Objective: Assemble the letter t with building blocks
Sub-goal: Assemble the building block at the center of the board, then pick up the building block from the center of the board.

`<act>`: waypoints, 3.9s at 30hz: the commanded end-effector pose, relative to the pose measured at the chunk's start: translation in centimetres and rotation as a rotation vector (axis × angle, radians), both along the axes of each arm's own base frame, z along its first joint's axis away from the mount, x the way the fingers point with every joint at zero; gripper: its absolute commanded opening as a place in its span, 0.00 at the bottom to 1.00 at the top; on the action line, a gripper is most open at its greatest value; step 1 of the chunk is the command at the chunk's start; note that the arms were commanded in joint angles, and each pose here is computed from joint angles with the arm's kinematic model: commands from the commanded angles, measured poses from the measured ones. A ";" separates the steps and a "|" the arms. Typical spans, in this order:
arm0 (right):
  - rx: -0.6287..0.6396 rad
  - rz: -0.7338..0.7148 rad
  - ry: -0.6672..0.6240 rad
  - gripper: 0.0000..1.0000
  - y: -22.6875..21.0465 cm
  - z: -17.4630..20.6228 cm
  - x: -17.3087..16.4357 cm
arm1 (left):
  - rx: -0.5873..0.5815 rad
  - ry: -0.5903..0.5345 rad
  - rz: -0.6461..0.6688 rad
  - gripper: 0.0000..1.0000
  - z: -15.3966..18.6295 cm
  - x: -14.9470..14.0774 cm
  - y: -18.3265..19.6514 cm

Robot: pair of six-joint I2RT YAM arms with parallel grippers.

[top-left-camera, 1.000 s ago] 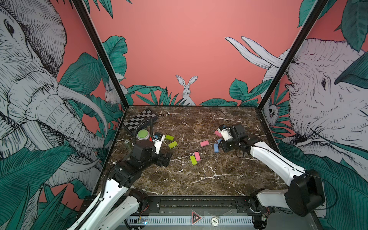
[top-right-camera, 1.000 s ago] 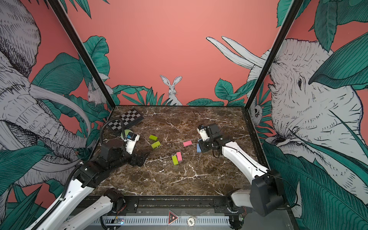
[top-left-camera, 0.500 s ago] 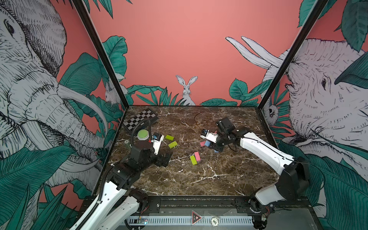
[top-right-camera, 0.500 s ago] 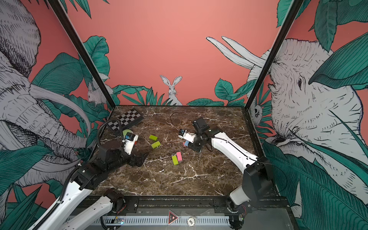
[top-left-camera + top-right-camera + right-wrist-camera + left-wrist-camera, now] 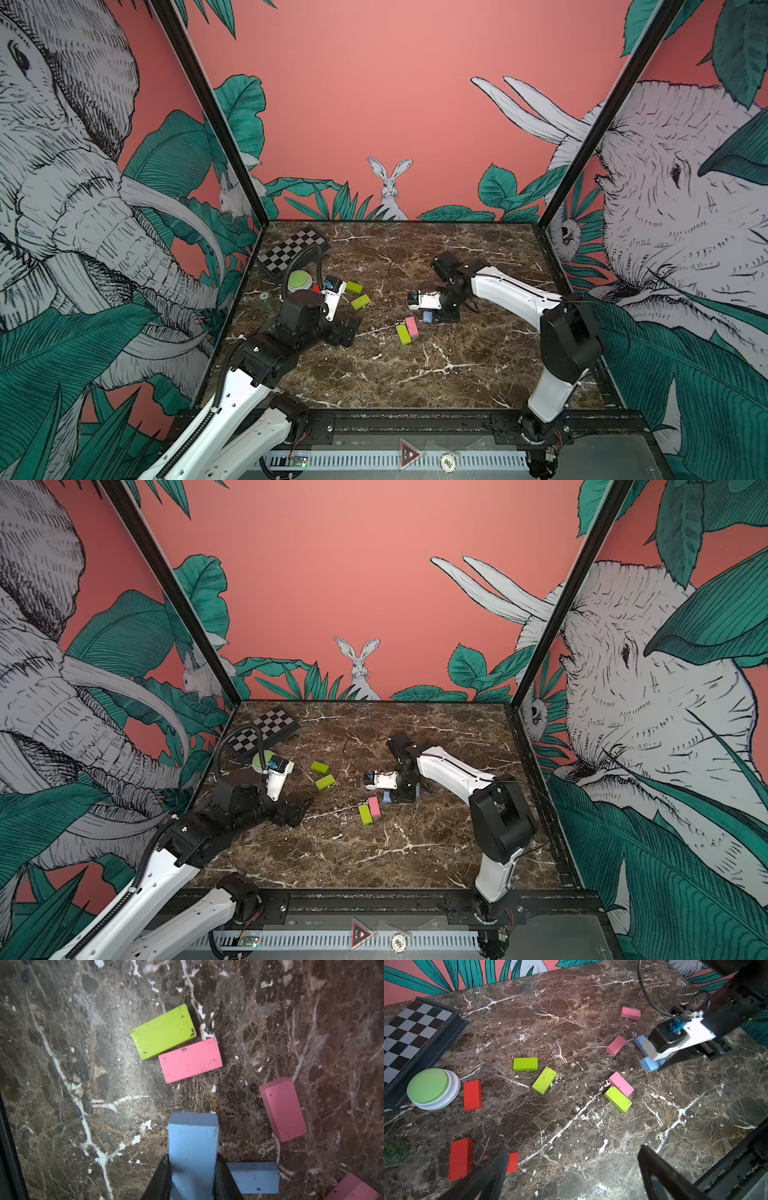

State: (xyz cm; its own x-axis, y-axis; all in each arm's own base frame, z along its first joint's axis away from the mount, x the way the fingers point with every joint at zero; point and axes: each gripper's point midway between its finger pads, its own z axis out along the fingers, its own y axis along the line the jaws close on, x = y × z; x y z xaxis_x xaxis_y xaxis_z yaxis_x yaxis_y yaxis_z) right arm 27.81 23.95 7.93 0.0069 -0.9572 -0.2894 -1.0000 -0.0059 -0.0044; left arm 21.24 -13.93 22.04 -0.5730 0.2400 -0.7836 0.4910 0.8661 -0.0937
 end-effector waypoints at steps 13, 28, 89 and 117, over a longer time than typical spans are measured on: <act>-0.074 0.057 -0.012 0.03 -0.9 -1.9 3.1 | 0.021 0.004 0.002 0.99 -0.2 -0.2 0.3; -0.111 0.046 -0.016 0.04 -1.8 -3.8 4.0 | 0.026 0.008 0.003 0.99 -0.4 -0.1 0.3; 0.047 -0.137 -0.131 0.58 -2.2 0.2 6.5 | 0.024 0.009 0.001 0.99 -0.3 -0.1 0.2; 0.008 -0.809 -0.236 0.61 -19.9 1.3 14.9 | -0.002 0.008 -0.026 0.99 -0.1 -0.5 -0.2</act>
State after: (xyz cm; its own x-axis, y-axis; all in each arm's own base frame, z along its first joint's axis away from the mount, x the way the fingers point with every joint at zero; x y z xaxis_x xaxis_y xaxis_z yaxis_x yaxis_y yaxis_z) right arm 42.34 4.75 8.94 -0.5786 -0.7266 -0.3706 -0.6947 0.6770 -0.2428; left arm 21.05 -14.03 22.04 -0.5745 0.2410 -0.7822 0.4978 0.8615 -0.1002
